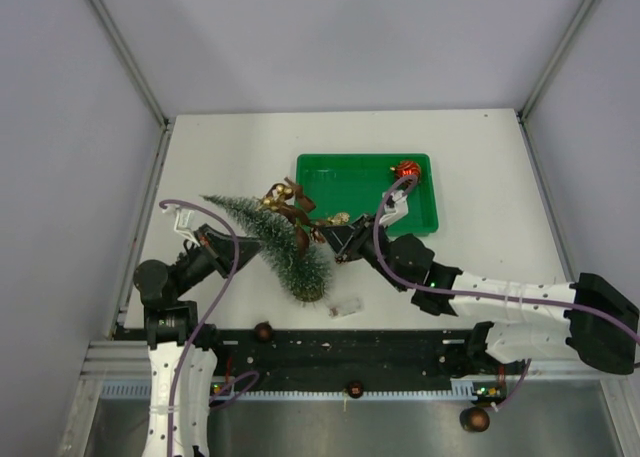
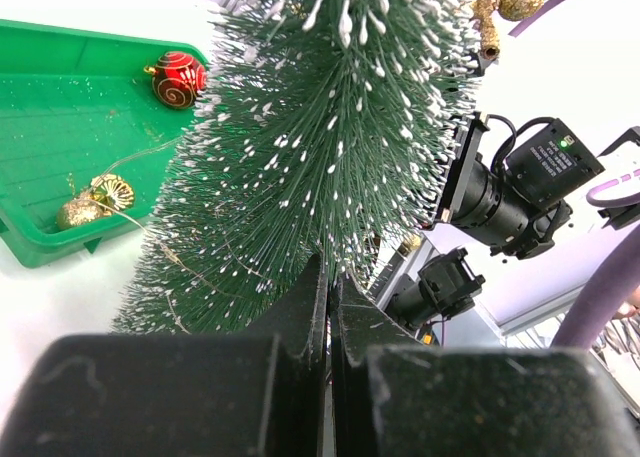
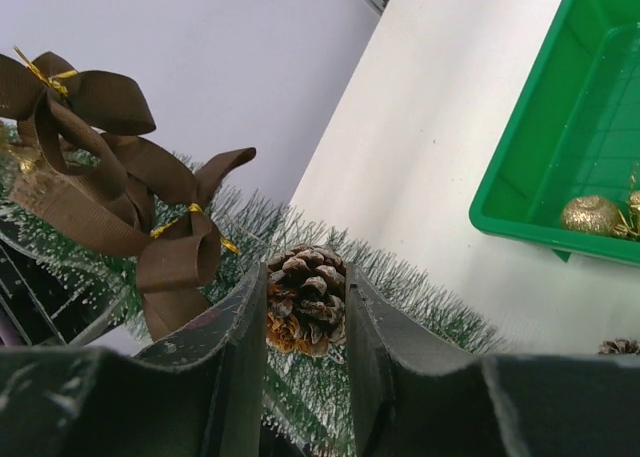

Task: Decorate the small christmas tree

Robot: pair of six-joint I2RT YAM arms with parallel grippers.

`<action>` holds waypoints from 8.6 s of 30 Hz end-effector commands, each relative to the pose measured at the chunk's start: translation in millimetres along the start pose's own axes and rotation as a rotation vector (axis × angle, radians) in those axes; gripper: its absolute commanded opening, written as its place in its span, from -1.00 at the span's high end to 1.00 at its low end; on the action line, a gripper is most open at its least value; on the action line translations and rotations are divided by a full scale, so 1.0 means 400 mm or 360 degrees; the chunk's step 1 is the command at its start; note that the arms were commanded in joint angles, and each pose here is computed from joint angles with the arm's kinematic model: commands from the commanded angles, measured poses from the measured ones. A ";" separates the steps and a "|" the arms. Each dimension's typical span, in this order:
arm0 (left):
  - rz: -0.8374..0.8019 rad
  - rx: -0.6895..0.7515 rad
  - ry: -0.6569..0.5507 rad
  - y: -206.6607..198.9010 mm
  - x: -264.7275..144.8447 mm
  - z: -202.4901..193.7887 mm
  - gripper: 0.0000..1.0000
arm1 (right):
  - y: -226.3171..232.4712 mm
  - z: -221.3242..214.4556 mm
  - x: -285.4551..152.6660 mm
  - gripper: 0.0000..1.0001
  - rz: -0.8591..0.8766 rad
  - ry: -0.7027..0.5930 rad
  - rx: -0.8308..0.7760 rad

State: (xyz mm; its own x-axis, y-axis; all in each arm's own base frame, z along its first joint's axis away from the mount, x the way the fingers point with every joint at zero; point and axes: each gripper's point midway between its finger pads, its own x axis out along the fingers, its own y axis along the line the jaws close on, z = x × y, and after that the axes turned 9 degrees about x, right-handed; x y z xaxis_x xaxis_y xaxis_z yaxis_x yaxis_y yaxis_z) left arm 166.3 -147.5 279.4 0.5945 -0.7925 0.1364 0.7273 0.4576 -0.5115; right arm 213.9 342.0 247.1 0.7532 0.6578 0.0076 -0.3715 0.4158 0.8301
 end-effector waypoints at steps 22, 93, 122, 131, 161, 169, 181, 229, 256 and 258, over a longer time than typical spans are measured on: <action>-0.0075 0.0132 -0.0066 -0.048 -0.002 0.040 1.00 | 0.082 0.071 0.004 1.00 0.0170 -0.0087 0.0085; -0.0048 0.0111 -0.0109 -0.050 0.004 0.068 1.00 | -0.012 -0.067 -0.012 0.35 0.0063 0.0159 0.0151; -0.0058 0.0144 -0.0096 -0.056 0.002 0.067 1.00 | -0.175 0.258 -0.002 -0.26 -0.0625 -0.0156 -0.0308; -0.0053 0.0139 -0.0085 -0.055 0.000 0.060 1.00 | -0.507 0.488 0.091 -0.82 -0.1414 -0.0186 -0.0481; -0.0111 0.0282 -0.0078 -0.089 -0.007 0.068 1.00 | -0.880 0.488 0.150 -0.86 -0.2121 -0.0040 -0.0485; -0.0100 0.0273 -0.0081 -0.081 -0.006 0.065 1.00 | -0.834 0.480 0.149 -0.49 -0.1993 -0.0038 -0.0402; -0.0101 0.0269 -0.0076 -0.079 -0.010 0.051 1.00 | -0.608 0.515 0.167 0.00 -0.1441 -0.0004 -0.0521; -0.0554 0.0554 0.0224 -0.129 0.012 -0.004 1.00 | 0.530 0.251 0.229 0.02 0.0454 0.0326 -0.1805; -0.0731 0.0509 0.0381 -0.150 0.018 -0.029 1.00 | 0.554 0.202 0.187 0.20 0.0870 0.0166 -0.2042; -0.0736 0.0512 0.0383 -0.152 0.017 -0.028 1.00 | 0.559 0.201 0.184 0.20 0.0886 0.0167 -0.2035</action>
State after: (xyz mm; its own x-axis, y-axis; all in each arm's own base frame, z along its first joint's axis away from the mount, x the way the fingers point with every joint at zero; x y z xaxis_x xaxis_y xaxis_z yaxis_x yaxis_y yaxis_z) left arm 128.0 -184.8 289.1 0.1517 -0.9866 0.0604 0.9609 0.1328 -0.2431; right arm 242.1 445.1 423.6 0.3393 0.9375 -0.0772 -0.9015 0.3006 -0.3114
